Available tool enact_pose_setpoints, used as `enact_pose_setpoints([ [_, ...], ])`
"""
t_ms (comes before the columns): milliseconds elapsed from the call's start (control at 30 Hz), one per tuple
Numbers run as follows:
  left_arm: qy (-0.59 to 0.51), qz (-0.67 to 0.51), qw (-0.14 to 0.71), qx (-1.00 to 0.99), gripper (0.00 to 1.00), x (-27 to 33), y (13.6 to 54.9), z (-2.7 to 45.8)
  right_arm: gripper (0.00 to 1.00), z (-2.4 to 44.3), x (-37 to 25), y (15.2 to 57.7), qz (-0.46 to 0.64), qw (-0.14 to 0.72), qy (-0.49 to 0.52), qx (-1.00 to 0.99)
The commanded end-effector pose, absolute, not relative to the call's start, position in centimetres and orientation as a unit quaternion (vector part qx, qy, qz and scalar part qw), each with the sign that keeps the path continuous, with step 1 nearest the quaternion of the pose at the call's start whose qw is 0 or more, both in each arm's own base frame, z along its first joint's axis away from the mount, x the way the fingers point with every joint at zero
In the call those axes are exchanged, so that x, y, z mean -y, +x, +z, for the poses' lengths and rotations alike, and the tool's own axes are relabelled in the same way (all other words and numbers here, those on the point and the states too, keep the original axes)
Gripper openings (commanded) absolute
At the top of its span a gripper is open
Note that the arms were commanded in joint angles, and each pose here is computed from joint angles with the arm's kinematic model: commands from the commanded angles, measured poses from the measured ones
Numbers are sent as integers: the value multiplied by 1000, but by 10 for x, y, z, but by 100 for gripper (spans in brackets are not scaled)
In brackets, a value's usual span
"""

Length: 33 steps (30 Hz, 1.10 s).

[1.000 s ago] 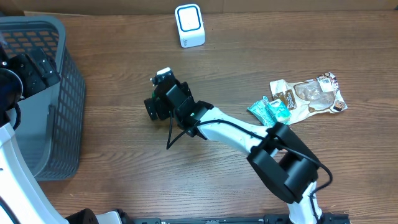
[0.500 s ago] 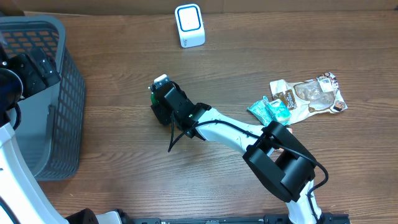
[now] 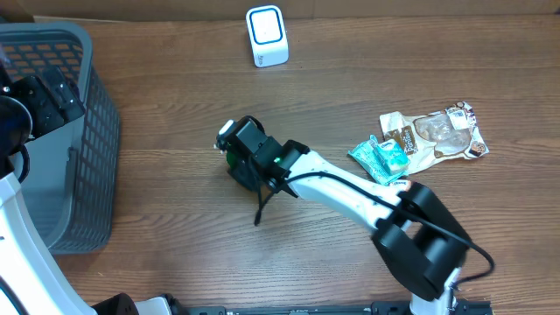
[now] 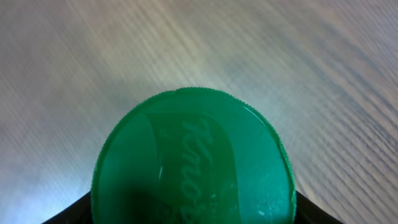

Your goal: Scan the item barcode

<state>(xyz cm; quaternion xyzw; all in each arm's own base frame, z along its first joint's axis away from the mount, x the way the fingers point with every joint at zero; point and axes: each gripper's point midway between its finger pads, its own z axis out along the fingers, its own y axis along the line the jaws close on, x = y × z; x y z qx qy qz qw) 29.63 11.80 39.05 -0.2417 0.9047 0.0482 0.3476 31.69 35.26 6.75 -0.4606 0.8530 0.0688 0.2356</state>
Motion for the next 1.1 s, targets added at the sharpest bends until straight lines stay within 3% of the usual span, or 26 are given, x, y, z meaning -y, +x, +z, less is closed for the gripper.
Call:
enact_pose_setpoints([
  [0, -237, 55, 351, -904, 100, -121, 296, 393, 63, 97, -355, 288, 105, 223, -595, -765],
  [167, -237, 55, 351, -904, 100, -121, 296, 393, 66, 81, -328, 254, 97, 140, -684, -709],
  [433, -237, 55, 351, -904, 100, -121, 296, 393, 77, 78, -308, 271, 57, 133, -661, -736],
  [467, -237, 55, 351, -904, 99, -121, 296, 393, 92, 78, -307, 272, 58, 132, -650, -746],
  [500, -237, 55, 351, -904, 100, -121, 296, 393, 100, 78, -306, 273, 62, 131, -623, -769],
  [800, -237, 55, 351, -904, 100, -121, 296, 393, 100, 111, -306, 285, 92, 121, -427, -892],
  [967, -237, 55, 351, -904, 99, -121, 296, 393, 100, 131, -338, 265, 212, 80, -339, -913],
  [1067, -237, 55, 351, -904, 100, -121, 296, 393, 100, 126, -346, 261, 225, 76, -315, -919],
])
